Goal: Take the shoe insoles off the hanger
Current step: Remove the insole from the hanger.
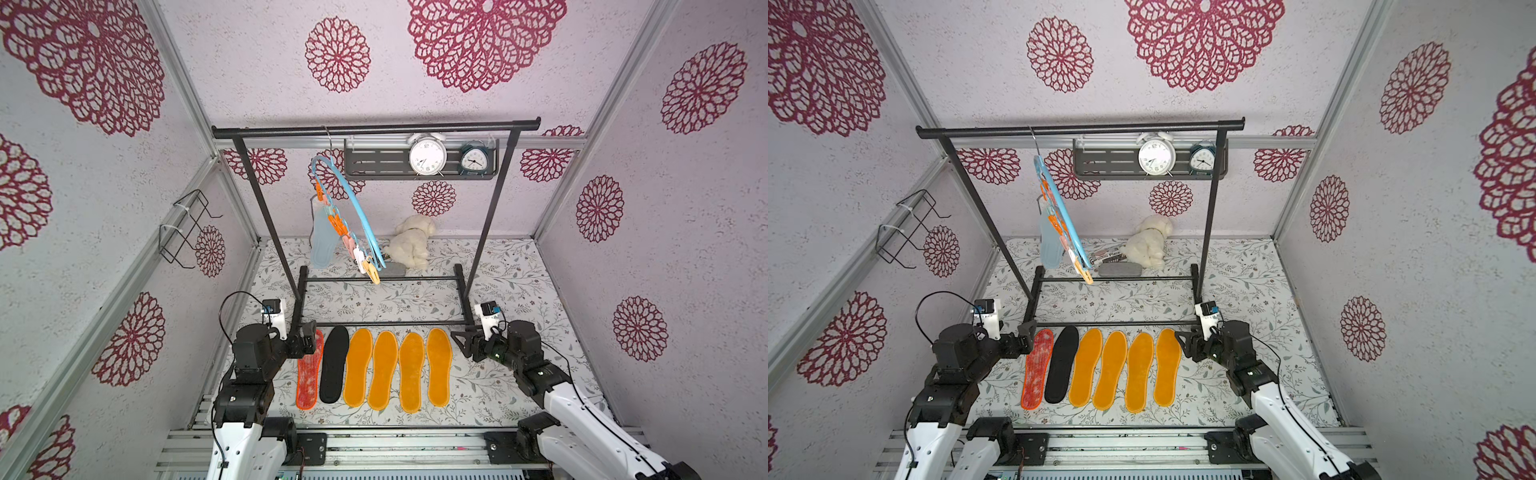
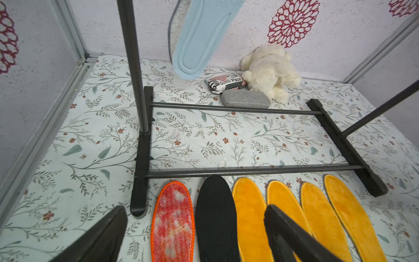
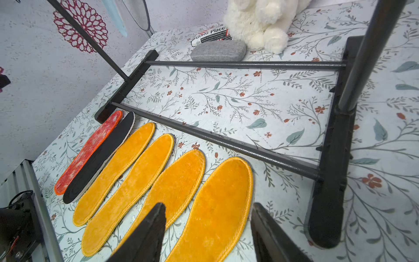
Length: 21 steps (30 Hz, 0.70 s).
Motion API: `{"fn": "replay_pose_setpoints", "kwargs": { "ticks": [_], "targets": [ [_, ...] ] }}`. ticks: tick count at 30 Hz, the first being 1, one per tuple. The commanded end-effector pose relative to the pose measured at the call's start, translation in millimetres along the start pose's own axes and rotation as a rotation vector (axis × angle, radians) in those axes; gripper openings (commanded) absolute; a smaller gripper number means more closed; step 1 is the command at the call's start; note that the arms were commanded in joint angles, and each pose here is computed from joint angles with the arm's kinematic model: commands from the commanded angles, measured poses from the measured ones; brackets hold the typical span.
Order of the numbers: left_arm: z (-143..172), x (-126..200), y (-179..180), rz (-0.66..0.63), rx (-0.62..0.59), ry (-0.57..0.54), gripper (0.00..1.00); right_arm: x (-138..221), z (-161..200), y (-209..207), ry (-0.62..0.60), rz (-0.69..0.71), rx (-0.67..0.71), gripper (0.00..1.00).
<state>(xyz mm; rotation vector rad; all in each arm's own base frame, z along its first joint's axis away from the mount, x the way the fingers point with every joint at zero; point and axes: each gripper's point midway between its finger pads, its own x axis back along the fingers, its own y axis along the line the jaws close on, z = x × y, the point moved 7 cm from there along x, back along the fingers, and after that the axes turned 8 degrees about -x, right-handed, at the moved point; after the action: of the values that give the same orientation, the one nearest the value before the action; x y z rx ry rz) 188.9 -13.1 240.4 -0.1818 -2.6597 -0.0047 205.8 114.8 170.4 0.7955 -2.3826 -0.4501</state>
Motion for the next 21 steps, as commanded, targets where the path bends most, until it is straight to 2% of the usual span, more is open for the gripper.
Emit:
{"fn": "replay_pose_setpoints", "kwargs": {
  "ticks": [1, 6, 10, 16, 21],
  "targets": [
    [-11.3, -4.0, 5.2, -0.042, 0.000, -0.034, 0.97, 3.8, -7.3, 6.8, -0.061, -0.052, 0.044, 0.63],
    [-11.2, -11.0, 1.0, 0.003, 0.018, 0.017, 0.97, -0.1, -14.3, 17.4, -0.066, -0.148, 0.041, 0.61],
    [-11.1, -9.3, -2.0, 0.015, 0.009, 0.002, 0.97, -14.9, -44.3, 36.4, -0.108, -0.248, 0.054, 0.60],
    [-10.7, -6.9, -7.8, 0.033, -0.010, -0.001, 0.97, -73.5, -101.8, 73.4, -0.114, -0.412, 0.118, 0.60],
    [-10.1, -6.3, -12.4, 0.043, -0.034, 0.010, 0.99, -132.1, -154.7, 100.3, -0.147, -0.540, 0.121, 0.60]
  ]
}}
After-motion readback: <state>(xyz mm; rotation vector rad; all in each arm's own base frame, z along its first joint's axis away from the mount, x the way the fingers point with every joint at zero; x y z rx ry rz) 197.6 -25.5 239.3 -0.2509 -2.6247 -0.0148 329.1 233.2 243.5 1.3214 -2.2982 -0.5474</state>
